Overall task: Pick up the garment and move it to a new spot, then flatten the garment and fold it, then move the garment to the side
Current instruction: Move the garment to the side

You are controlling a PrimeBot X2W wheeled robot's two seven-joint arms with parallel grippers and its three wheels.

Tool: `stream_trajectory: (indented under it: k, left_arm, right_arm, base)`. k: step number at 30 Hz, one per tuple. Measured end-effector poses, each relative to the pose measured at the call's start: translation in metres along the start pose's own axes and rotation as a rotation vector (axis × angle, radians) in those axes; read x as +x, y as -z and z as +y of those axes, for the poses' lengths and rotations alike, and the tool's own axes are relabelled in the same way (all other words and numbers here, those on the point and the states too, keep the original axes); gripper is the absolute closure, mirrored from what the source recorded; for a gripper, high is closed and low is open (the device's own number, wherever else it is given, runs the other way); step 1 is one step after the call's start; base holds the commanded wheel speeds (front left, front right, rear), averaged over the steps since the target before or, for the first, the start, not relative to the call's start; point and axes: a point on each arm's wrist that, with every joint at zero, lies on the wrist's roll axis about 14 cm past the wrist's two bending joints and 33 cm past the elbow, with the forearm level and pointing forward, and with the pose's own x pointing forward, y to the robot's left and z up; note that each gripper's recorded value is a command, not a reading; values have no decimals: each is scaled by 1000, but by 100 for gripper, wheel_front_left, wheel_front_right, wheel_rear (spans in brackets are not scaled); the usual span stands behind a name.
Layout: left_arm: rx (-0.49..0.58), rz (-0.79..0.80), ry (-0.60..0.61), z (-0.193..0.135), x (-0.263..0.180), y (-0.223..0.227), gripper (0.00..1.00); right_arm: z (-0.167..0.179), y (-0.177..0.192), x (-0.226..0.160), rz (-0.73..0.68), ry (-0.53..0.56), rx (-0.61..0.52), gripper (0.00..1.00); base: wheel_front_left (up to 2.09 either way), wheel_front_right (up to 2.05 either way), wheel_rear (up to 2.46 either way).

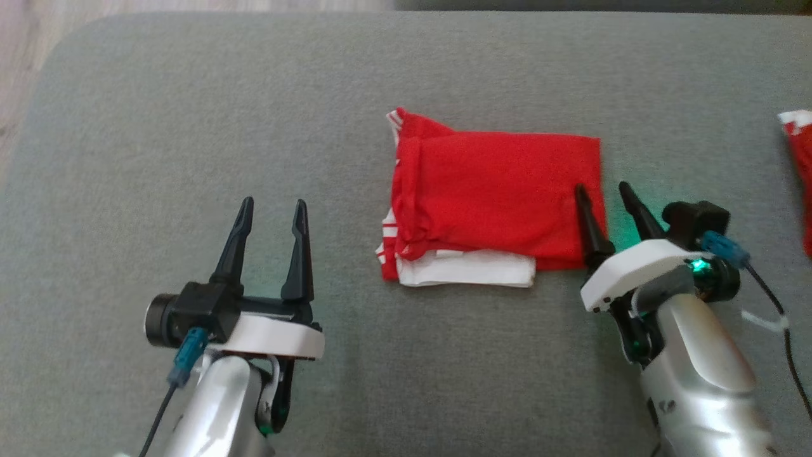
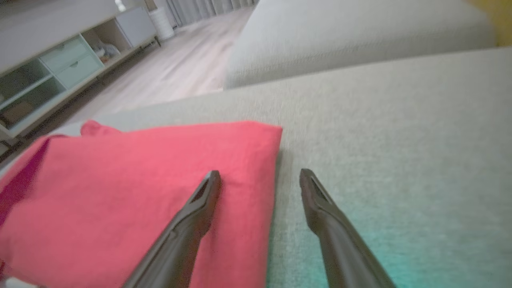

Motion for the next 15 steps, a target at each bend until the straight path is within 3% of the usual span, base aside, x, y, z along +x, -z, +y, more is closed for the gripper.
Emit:
stream_trajectory:
  k: [7,8,9,15]
  left_arm:
    - [7,25,-36,13,-3,7,0]
    - [7,24,-36,13,-4,7,0]
    - [7,21,-36,13,-4,6,0]
    - [7,-1,-13,5,-1,-2,0]
  right_arm:
    - [12,24,17,120,-48,-39,0]
    - [13,24,18,127,-52,-47,44]
    - [14,24,19,133,-58,-56,96]
    - [19,22,12,117,-75,-100,100]
  base:
    - [0,0,0]
    - [0,0,0]
    - [0,0,0]
    - [0,0,0]
